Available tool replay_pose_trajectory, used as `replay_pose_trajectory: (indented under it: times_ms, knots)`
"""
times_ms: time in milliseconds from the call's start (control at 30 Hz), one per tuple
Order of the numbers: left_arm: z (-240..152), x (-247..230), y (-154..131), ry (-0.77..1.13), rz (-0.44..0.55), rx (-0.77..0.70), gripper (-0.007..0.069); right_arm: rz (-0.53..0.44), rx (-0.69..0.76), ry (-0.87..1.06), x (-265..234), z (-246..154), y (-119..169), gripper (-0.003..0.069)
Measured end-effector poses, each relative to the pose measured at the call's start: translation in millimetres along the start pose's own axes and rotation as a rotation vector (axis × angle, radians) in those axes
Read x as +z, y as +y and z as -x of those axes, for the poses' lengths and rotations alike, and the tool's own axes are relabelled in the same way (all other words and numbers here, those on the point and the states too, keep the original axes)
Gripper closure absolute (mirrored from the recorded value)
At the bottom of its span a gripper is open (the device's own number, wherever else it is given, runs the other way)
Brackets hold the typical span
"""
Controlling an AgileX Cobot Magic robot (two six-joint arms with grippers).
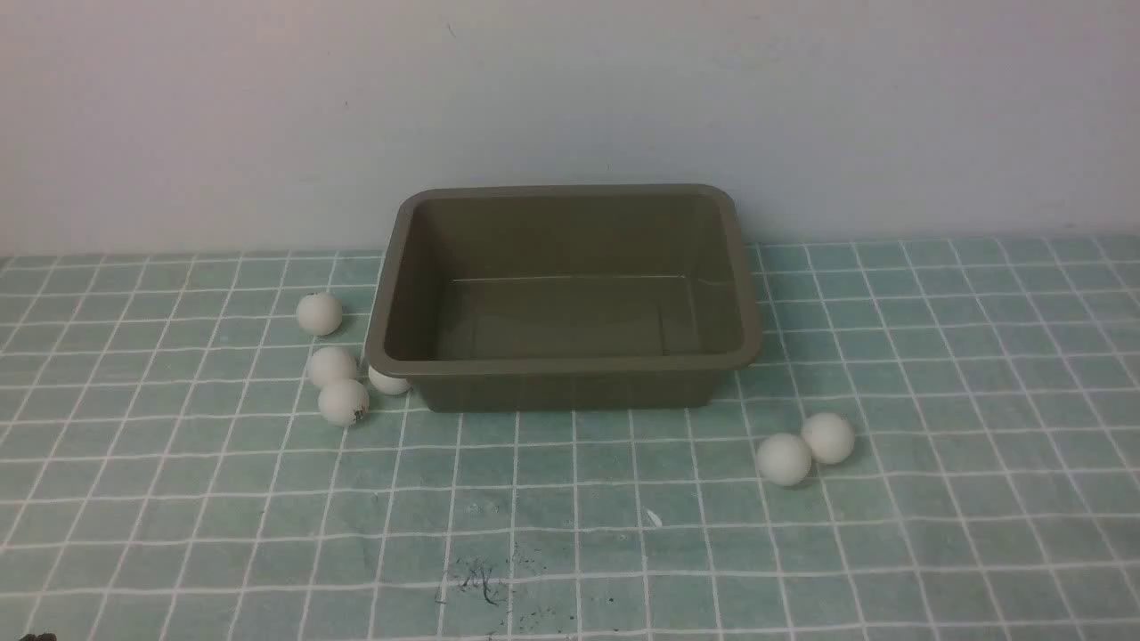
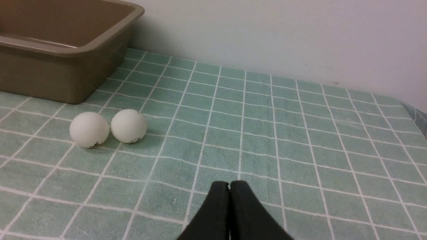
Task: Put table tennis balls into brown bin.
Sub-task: 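Reach for and grasp a ping pong ball on the table beside the basket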
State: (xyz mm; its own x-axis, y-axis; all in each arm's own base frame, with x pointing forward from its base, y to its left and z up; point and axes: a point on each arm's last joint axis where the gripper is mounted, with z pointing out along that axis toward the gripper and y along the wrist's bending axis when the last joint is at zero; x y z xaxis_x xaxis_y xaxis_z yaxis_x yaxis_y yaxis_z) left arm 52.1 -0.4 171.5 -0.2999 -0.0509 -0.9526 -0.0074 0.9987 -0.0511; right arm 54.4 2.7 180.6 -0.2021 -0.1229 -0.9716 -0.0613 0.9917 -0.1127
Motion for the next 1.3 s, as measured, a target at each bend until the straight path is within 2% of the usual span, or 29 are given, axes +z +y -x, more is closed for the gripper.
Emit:
replay_pose_trajectory:
  times_ms: [833,967,1033,1300]
  knots:
    - [3,0,0,-0.043,0.001,-0.003,0.0630,0.000,0.000,0.000,0,0,0,0.0672]
    - [23,-3,-3,-0.265,-0.062,-0.248,0.0630,0.000,0.000,0.000,0,0,0,0.0672]
    - [36,-8,-1,-0.426,-0.082,-0.315,0.0630,0.000,0.000,0.000,0,0,0,0.0672]
    - [73,-39,6,-0.963,-0.141,-0.426,0.0630,-0.005,-0.034,0.001,0,0,0,0.0672]
